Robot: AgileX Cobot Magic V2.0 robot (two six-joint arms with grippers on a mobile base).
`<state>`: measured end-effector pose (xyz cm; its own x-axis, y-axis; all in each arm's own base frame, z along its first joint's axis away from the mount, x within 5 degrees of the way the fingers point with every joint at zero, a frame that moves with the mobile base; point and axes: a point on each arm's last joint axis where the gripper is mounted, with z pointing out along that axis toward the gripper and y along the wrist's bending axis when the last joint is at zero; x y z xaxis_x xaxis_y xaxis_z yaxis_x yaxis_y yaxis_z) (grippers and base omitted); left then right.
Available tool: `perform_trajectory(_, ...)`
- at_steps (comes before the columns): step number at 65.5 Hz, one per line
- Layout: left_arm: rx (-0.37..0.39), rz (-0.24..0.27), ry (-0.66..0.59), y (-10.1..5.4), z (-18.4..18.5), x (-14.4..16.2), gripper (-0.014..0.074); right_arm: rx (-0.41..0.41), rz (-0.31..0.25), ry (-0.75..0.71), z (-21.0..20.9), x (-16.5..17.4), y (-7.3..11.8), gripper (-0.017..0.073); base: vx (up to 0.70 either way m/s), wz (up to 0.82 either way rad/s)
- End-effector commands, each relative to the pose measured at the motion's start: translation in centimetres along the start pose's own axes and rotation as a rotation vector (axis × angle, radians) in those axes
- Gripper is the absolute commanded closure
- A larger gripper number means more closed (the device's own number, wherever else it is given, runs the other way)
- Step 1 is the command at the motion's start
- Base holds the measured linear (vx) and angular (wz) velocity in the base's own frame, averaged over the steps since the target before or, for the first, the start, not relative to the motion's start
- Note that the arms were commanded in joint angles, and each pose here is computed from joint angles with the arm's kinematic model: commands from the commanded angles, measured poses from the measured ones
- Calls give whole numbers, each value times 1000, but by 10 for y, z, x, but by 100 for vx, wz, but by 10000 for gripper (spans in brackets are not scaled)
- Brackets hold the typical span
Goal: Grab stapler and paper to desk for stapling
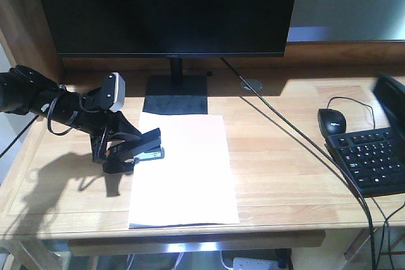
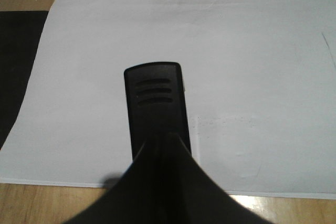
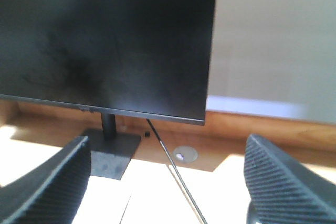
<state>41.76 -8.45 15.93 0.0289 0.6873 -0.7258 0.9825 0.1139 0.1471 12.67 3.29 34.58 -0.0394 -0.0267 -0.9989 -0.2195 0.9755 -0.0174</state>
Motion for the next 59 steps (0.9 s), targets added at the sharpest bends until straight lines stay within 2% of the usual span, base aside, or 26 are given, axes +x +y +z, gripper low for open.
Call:
perform_trajectory(1,-48,26,-64,5,-20,-27,601,-36,-6,-104,-24,-1,1,-11,0,0)
perform_trajectory(16,-48,26,-64,5,-20,-27,601,-48,44,-207,-68,43,-3,-11,0,0)
perform_trajectory(31,-48,26,-64,5,-20,-27,601,-82,48,-311,-88,70,-1,4,0,0)
perform_trajectory(59,-48,26,-64,5,-20,-27,601,-38,46,-231,-82,96,-4,53,0,0)
